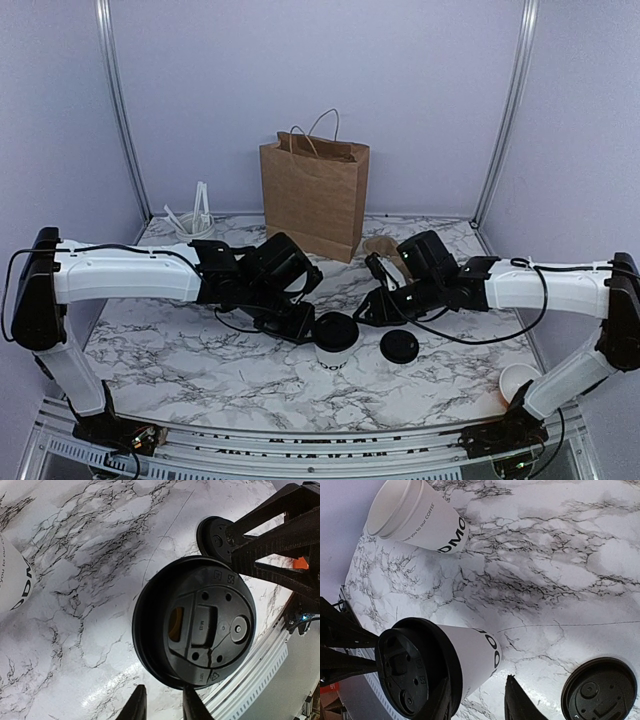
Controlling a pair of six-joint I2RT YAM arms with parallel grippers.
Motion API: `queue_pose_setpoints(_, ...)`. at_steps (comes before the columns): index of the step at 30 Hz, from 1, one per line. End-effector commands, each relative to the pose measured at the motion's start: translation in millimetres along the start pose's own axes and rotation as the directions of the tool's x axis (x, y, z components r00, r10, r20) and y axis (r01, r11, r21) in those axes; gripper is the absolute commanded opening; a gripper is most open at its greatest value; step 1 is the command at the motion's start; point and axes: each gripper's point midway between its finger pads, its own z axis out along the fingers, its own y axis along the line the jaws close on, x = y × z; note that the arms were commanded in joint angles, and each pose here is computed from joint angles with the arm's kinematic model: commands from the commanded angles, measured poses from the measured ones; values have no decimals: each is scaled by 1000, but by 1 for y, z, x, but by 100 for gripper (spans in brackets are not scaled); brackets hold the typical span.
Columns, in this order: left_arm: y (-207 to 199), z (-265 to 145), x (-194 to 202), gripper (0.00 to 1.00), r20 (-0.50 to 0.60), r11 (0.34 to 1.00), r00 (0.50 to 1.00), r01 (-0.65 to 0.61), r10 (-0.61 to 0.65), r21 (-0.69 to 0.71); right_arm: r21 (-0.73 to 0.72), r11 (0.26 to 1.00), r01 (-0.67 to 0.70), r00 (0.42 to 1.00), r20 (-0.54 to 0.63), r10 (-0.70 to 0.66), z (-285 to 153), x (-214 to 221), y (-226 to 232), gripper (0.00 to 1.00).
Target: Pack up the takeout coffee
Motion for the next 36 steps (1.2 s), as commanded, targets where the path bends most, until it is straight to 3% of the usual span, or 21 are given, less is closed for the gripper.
queue_pose_setpoints(1,3,9,0,25,1,1000,1000,2,-2,-17,-22,1000,-18,1000,-4,18,5,1,0,35)
queue_pose_setpoints(13,11,20,6,25,-24,999,1000,8,-9,-39,-27,999,-34,999,-35,33,10,18,0,35)
queue_pose_setpoints(36,40,44,32,25,-112,993,993,20,-33,-114,70,992,-101,984,-141,110,27,101,-26,34)
